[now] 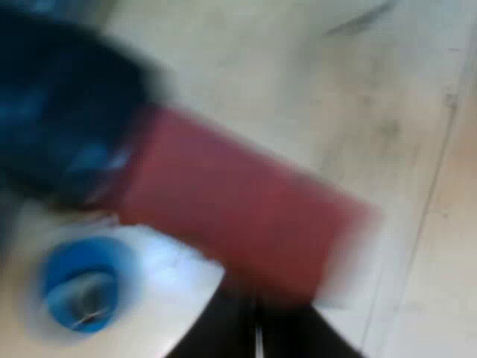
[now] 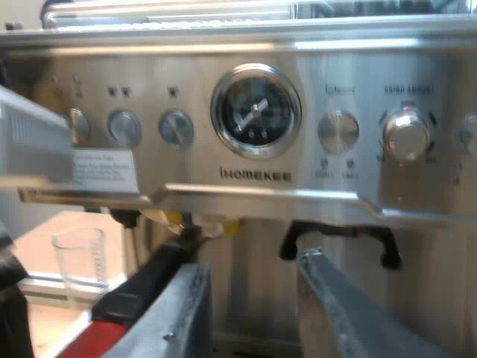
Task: Put the handle in the coffee machine
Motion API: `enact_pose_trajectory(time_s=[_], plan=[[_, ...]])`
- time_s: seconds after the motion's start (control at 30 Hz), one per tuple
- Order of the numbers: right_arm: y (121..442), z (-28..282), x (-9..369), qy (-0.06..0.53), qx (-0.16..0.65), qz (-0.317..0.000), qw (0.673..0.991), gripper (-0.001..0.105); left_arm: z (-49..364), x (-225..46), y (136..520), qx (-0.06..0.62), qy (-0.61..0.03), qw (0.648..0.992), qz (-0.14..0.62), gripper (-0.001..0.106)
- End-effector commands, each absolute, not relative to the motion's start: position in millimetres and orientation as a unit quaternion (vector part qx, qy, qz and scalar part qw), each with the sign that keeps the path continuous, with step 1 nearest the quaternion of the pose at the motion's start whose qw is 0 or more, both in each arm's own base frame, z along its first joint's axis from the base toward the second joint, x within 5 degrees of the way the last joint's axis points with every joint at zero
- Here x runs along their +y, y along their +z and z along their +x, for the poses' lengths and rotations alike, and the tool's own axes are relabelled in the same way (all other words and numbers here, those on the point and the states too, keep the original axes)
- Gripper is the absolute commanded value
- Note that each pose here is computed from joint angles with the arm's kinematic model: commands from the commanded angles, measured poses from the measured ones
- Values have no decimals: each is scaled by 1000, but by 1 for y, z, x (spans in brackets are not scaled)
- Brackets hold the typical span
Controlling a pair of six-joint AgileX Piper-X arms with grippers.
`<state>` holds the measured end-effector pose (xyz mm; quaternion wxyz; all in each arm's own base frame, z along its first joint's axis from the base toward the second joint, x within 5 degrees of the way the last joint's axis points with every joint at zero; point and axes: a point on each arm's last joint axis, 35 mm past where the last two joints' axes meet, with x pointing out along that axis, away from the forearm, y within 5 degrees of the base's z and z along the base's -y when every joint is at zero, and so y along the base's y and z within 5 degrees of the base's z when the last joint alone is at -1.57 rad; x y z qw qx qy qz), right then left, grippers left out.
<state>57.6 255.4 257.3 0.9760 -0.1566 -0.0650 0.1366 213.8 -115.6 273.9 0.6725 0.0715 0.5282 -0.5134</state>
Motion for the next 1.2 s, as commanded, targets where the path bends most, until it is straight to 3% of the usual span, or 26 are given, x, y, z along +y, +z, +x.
enact_pose_trajectory(time_s=[0.03, 0.2, 0.53, 0.9, 1.2], plan=[[266, 55, 248, 164, -64, -154, 972, 32, 208, -139, 290, 469, -598, 650, 15, 0], [273, 51, 236, 233, -49, -166, 957, 29, 205, -149, 292, 460, -610, 645, 22, 0], [277, 44, 208, 345, 15, -160, 925, 29, 206, -154, 293, 438, -620, 651, 31, 0], [280, 43, 204, 346, 16, -159, 925, 29, 211, -157, 296, 412, -626, 662, 37, 0], [280, 43, 204, 346, 16, -159, 925, 29, 205, -154, 293, 444, -619, 647, 30, 0]])
